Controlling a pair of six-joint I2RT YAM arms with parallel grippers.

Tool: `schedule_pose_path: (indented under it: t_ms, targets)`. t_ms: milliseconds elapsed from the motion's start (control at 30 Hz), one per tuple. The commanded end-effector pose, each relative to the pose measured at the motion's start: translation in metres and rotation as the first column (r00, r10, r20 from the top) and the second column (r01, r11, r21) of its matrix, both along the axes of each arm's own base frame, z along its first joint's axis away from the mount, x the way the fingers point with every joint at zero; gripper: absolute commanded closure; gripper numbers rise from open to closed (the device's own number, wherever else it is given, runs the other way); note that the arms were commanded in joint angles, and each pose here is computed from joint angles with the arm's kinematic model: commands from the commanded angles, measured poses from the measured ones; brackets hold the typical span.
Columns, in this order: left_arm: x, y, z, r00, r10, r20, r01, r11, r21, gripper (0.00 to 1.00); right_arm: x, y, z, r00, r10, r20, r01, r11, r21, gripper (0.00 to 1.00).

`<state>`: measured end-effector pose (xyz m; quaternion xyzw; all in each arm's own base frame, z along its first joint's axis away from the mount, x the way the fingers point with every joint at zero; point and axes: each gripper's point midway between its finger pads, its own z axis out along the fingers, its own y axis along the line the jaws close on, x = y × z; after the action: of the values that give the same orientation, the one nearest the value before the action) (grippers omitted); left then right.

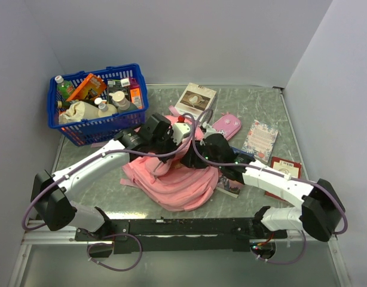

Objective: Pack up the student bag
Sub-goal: Place the personal item in the student bag, then zip the student bag at the center of the board.

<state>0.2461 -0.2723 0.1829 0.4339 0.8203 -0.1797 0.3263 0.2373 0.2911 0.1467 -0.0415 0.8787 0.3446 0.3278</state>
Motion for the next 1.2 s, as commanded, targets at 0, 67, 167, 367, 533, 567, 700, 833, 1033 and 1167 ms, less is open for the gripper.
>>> schedule_pose_path:
  t_ms: [0,67,167,367,533,567,700,833,1033,1167]
  targets:
    - [0.019,-0.024,0.060,0.992,0.001,0.130,0.020,0.987,-0.158,0.94,-0.002,-0.011,0.046,0.978,-0.023,0.207,0.001,0.994,0.106,0.45]
    - [0.017,-0.030,0.065,0.993,-0.017,0.117,0.038,0.983,-0.182,0.87,-0.017,-0.022,0.041,0.971,-0.017,0.240,-0.008,0.995,0.104,0.42]
    - [0.012,-0.042,0.074,0.996,-0.045,0.073,0.061,0.972,-0.228,0.77,-0.029,-0.040,0.052,0.954,-0.047,0.297,0.013,0.993,0.117,0.45]
    - [0.005,-0.054,0.099,0.993,-0.116,0.033,0.120,0.942,-0.315,0.27,-0.050,-0.040,0.060,0.939,0.016,0.344,-0.035,0.998,0.047,0.54]
    - [0.024,-0.017,0.114,0.992,-0.113,0.051,0.124,0.938,-0.323,0.20,-0.087,-0.007,0.057,0.907,0.231,0.353,-0.205,0.973,-0.108,0.39]
    - [0.033,0.009,0.111,0.991,-0.112,0.075,0.129,0.949,-0.288,0.21,-0.091,0.004,0.058,0.903,0.269,0.336,-0.239,0.963,-0.128,0.37]
    - [0.038,0.067,0.077,0.966,-0.181,0.185,0.208,0.968,-0.138,0.21,-0.113,0.036,0.047,0.882,0.401,0.249,-0.354,0.911,-0.212,0.32]
    - [0.041,0.106,0.041,0.965,-0.150,0.217,0.173,0.981,-0.092,0.21,-0.125,0.069,0.026,0.867,0.485,0.114,-0.441,0.853,-0.279,0.26]
    - [0.030,0.112,0.020,0.917,-0.291,0.273,0.315,0.948,-0.045,0.22,-0.128,0.087,-0.026,0.885,0.461,-0.060,-0.450,0.817,-0.361,0.26]
    - [0.016,0.120,0.003,0.820,-0.455,0.346,0.473,0.880,0.038,0.23,-0.126,0.093,-0.041,0.905,0.418,-0.082,-0.419,0.837,-0.351,0.27]
